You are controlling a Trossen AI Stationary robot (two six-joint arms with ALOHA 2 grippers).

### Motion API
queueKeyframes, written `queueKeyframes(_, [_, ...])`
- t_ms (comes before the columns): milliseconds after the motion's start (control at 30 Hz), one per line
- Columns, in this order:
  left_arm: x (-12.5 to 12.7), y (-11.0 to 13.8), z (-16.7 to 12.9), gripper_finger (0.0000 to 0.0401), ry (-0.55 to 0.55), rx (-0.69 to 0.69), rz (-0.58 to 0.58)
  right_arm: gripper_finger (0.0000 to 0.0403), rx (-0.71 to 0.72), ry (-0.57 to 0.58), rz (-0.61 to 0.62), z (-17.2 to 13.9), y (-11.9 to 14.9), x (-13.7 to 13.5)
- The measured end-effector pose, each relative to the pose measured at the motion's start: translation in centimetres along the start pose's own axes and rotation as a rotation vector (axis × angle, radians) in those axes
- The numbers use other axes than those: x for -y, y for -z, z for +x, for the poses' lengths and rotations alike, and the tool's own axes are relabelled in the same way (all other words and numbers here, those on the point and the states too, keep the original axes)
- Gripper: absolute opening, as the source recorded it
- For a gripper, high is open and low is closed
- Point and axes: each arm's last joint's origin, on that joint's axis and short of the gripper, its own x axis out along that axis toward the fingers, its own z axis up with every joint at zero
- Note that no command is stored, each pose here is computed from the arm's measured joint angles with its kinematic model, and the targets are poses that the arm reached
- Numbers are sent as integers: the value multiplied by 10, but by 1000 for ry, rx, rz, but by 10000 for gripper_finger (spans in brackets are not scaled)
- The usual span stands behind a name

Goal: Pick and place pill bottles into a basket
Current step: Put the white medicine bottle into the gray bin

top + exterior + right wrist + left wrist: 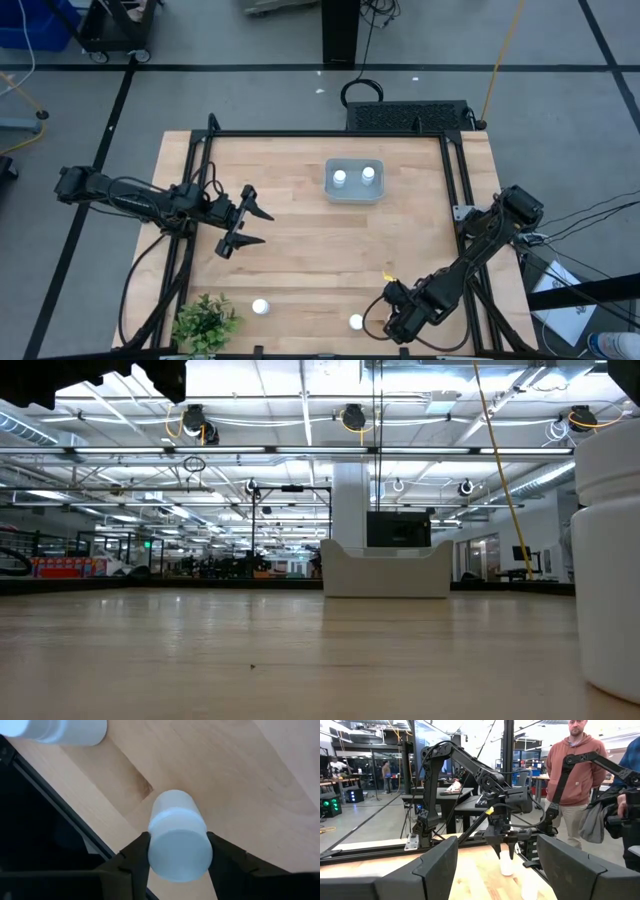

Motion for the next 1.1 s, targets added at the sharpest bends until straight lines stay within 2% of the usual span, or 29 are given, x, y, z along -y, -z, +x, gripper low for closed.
queueKeyframes(400, [0,0,0,274,0,0,-3,152,117,16,-57,-17,-2,8])
queueKeyframes(800, [0,0,0,274,-10,0,-2,152,555,-23,-201,-63,-12,17])
queueKeyframes(1100, [-1,0,0,274,-28,1,1,152,839,24,-302,-89,-17,24])
